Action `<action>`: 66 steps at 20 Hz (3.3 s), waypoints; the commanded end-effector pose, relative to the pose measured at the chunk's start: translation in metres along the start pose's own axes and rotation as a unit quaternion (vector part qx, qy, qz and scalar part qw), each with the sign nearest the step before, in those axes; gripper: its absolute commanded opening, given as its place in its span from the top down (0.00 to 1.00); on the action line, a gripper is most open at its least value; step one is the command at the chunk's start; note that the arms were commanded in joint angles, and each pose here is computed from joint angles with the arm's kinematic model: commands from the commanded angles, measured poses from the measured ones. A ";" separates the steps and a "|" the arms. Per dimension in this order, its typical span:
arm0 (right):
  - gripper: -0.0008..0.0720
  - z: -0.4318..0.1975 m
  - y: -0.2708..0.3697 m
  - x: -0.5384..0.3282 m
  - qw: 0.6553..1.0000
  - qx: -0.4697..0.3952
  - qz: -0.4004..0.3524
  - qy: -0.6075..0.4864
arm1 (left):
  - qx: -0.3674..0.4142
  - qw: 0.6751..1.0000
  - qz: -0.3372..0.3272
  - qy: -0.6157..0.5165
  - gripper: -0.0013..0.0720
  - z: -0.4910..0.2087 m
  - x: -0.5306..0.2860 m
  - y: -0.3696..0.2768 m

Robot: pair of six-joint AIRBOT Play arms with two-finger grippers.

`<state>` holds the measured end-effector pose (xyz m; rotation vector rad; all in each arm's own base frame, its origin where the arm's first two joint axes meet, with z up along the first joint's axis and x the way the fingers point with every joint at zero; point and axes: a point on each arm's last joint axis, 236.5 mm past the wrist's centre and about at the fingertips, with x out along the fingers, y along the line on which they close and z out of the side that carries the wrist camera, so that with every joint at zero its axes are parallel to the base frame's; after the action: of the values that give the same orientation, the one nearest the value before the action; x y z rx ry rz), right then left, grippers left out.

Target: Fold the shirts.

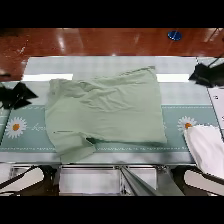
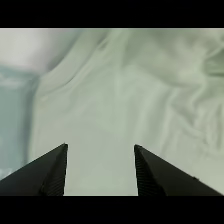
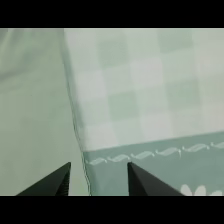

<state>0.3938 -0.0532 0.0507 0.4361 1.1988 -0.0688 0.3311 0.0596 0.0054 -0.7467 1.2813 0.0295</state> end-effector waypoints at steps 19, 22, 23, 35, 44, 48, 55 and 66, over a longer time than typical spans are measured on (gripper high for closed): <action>0.43 -0.147 0.032 0.046 0.974 0.095 0.204 -0.011 | -0.121 0.984 -0.002 0.133 0.29 -0.119 0.069 0.077; 0.43 -0.123 0.012 0.042 0.971 0.133 0.188 -0.055 | -0.101 0.983 -0.001 0.151 0.29 -0.123 0.082 0.067; 0.43 -0.110 0.002 0.035 0.966 0.159 0.190 -0.079 | -0.093 0.982 0.000 0.163 0.29 -0.127 0.087 0.065; 0.43 -0.242 -0.043 0.066 0.974 0.163 0.075 0.140 | -0.069 0.980 -0.003 0.186 0.96 -0.135 0.092 0.057; 0.43 -0.275 0.000 0.093 0.958 0.127 0.106 0.236 | -0.069 0.980 -0.003 0.187 0.96 -0.135 0.091 0.057; 0.72 -0.256 0.040 0.109 0.960 0.117 0.157 0.199 | -0.070 0.980 -0.007 0.186 0.96 -0.134 0.091 0.055; 0.95 -0.121 0.133 0.008 0.960 -0.054 0.270 0.055 | 0.009 0.974 -0.224 -0.016 0.96 -0.015 0.003 -0.084; 0.95 -0.026 0.188 -0.361 0.861 -0.250 0.166 -0.411 | 0.283 0.801 -0.176 -0.498 0.96 -0.027 -0.356 -0.252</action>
<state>0.3373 0.0742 0.3581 0.2137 0.4359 0.4026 0.3447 -0.0142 0.3705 -0.4673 0.2572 -0.3574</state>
